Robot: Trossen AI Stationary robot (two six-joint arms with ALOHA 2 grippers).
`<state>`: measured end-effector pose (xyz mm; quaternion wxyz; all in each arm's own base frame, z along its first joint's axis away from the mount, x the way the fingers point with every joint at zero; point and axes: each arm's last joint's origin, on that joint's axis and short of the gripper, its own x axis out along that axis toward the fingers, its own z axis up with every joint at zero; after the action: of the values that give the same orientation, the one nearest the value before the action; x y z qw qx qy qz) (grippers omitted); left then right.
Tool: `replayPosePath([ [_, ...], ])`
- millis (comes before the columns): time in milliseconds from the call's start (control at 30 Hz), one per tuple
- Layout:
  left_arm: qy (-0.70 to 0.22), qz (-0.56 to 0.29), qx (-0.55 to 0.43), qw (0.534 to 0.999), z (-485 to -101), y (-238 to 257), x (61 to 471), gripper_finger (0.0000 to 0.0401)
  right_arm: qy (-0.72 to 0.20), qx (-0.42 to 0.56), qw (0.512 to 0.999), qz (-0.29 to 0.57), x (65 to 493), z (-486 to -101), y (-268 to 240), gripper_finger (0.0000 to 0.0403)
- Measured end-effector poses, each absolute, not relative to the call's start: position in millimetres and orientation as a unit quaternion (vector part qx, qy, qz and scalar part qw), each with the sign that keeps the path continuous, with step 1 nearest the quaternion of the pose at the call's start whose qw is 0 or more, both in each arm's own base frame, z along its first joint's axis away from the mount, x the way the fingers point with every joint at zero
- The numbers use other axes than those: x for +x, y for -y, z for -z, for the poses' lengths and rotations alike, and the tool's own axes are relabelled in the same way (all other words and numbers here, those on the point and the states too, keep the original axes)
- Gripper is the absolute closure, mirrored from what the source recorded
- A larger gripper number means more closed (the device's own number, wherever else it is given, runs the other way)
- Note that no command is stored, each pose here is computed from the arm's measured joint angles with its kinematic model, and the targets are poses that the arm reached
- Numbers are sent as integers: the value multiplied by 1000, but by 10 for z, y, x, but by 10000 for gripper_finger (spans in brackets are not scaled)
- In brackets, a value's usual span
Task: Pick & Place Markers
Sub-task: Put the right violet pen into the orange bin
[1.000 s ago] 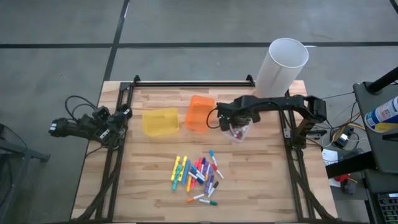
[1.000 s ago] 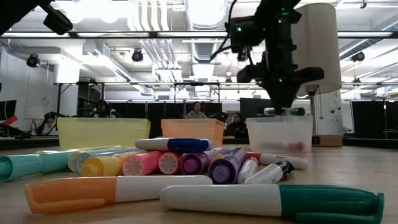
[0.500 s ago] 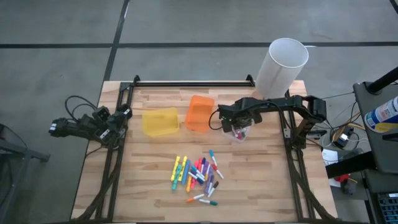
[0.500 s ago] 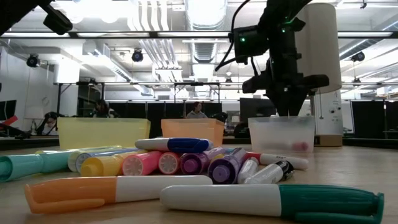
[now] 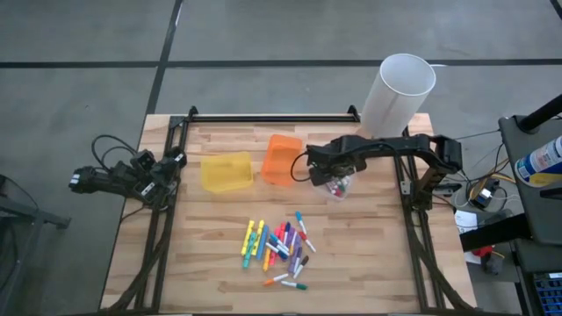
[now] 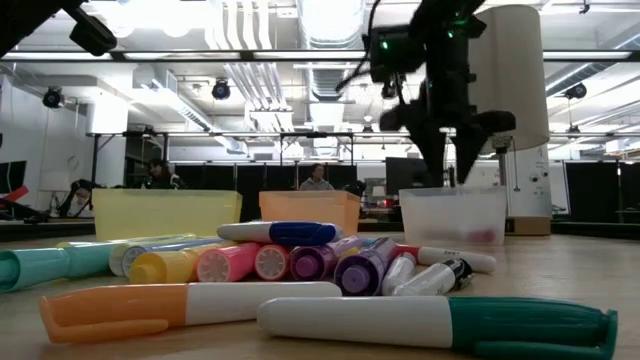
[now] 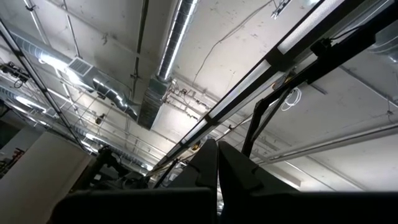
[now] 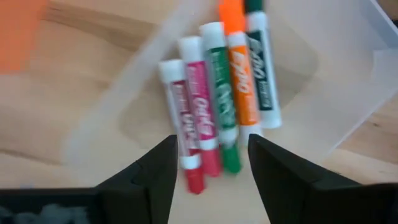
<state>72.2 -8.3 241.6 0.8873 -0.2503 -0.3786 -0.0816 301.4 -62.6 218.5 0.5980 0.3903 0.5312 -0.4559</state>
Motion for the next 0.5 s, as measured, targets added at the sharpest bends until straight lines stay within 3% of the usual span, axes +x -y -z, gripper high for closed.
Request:
replayPosePath([
  [500,379,81,-249,888,-2417,83,721,392,-483,365,726,326,3399,-2647,18,230],
])
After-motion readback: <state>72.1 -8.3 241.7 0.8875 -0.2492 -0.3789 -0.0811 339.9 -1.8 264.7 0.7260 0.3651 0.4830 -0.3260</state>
